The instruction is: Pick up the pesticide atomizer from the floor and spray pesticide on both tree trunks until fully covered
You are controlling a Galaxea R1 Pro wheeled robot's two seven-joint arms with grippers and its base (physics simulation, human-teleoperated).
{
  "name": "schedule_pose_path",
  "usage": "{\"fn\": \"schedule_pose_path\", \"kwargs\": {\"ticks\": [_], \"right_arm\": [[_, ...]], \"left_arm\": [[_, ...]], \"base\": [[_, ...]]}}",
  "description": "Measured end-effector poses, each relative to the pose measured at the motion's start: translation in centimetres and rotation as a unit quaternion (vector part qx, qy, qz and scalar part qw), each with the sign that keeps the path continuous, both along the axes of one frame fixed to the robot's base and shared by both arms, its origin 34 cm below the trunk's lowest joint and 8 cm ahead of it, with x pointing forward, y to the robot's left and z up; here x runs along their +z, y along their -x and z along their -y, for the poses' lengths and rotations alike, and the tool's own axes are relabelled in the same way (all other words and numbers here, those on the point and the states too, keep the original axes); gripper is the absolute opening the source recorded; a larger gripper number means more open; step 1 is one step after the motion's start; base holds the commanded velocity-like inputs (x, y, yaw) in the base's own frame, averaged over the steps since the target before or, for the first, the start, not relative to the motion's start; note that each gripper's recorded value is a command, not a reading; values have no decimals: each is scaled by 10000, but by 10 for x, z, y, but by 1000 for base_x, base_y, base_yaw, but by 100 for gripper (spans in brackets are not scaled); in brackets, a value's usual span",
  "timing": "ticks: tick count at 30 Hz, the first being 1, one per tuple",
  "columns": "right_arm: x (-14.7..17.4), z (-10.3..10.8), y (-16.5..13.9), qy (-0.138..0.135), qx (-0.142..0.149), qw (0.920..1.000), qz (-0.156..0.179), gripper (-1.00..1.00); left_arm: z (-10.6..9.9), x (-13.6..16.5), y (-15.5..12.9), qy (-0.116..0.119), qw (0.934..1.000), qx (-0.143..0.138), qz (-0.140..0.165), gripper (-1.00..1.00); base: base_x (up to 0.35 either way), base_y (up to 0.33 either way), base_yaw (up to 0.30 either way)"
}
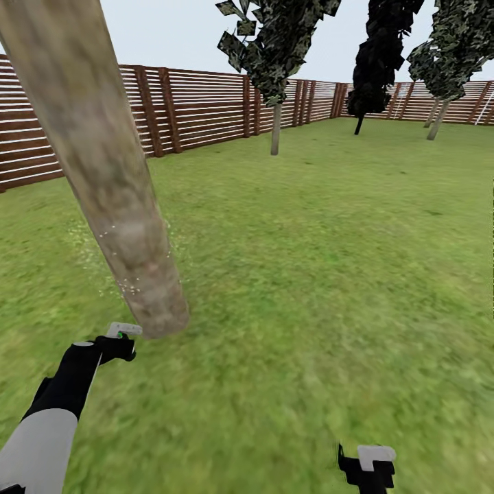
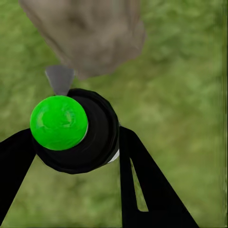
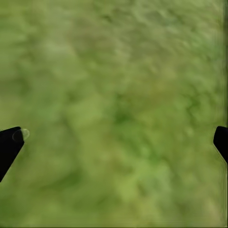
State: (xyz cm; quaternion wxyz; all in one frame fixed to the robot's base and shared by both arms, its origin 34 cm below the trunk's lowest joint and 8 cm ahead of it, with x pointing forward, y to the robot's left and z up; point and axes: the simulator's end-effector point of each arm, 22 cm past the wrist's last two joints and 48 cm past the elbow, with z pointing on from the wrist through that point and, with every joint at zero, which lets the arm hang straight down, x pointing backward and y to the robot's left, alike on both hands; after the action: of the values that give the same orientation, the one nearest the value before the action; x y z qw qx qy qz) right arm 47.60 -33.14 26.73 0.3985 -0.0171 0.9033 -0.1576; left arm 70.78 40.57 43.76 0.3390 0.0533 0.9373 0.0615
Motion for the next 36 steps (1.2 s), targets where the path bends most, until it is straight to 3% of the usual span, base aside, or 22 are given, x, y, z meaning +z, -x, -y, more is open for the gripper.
{"fn": "schedule_pose_path", "kwargs": {"ticks": [24, 36], "right_arm": [[0, 0, 0, 0, 0, 10000, 0, 100], [0, 0, 0, 0, 1, 10000, 0, 100]], "left_arm": [[3, -1, 0, 6, 10000, -22, -11, -100], [3, -1, 0, 6, 10000, -22, -13, -100]], "base": [[162, -253, 244], [165, -251, 12]]}}
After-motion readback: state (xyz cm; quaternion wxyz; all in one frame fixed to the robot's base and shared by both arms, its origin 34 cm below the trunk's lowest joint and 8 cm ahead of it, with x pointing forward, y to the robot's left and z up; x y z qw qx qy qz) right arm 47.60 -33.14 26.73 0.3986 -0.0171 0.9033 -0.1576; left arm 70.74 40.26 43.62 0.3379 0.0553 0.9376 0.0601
